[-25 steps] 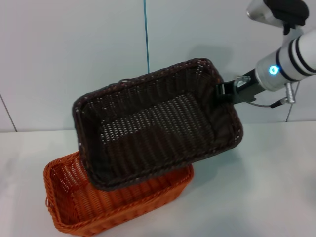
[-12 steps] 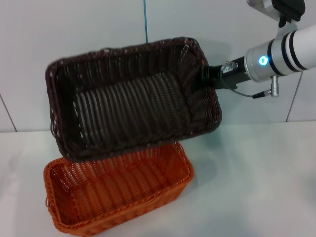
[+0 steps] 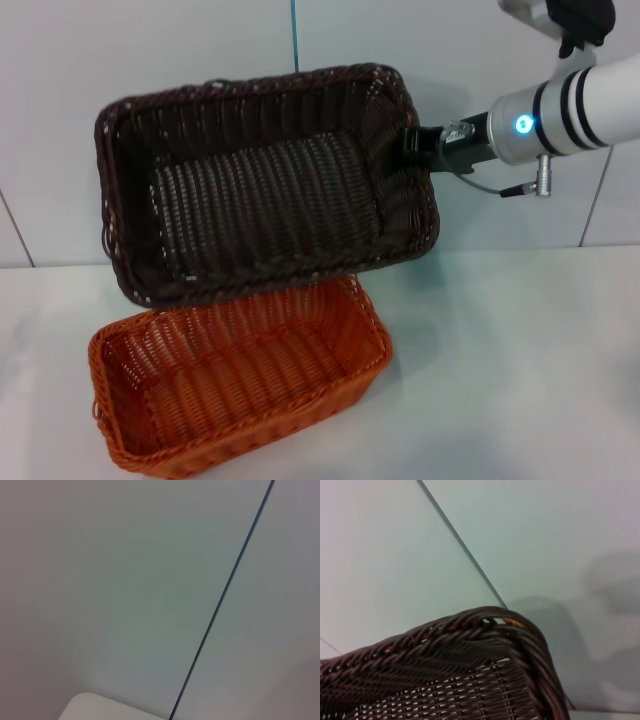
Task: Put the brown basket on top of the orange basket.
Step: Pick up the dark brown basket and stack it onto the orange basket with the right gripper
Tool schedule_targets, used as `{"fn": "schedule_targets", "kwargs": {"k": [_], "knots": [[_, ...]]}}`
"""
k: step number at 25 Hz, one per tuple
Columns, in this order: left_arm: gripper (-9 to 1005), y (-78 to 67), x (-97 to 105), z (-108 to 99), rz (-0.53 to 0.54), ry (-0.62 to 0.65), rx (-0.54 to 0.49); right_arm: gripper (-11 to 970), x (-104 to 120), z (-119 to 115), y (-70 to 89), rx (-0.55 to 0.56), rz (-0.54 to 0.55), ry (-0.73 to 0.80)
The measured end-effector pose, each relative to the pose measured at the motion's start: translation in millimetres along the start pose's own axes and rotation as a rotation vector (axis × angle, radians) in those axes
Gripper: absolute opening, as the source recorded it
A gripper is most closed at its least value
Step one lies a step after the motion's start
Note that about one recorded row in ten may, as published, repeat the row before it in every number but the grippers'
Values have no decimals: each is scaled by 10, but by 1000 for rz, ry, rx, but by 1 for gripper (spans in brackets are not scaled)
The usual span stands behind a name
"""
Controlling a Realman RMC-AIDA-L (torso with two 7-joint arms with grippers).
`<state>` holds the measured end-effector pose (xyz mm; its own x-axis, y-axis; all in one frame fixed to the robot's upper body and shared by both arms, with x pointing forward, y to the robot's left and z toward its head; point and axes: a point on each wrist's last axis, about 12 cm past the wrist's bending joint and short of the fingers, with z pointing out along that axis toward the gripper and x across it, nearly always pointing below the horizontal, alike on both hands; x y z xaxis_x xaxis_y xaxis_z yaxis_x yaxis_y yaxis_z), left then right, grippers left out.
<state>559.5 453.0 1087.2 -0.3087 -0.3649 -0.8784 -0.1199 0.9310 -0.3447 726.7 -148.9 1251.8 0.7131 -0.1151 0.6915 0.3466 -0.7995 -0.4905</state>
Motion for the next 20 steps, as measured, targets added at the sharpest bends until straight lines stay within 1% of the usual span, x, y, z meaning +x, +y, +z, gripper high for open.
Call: {"fn": "schedule_targets", "kwargs": {"k": [9, 16, 20], "knots": [[862, -4, -2, 3, 0, 0, 1, 136, -171, 100, -15, 11, 22, -72], [862, -18, 2, 8, 1, 2, 10, 136, -223, 55, -109, 63, 41, -176], [862, -32, 15, 18, 0, 8, 15, 136, -244, 59, -121, 53, 42, -205]]}}
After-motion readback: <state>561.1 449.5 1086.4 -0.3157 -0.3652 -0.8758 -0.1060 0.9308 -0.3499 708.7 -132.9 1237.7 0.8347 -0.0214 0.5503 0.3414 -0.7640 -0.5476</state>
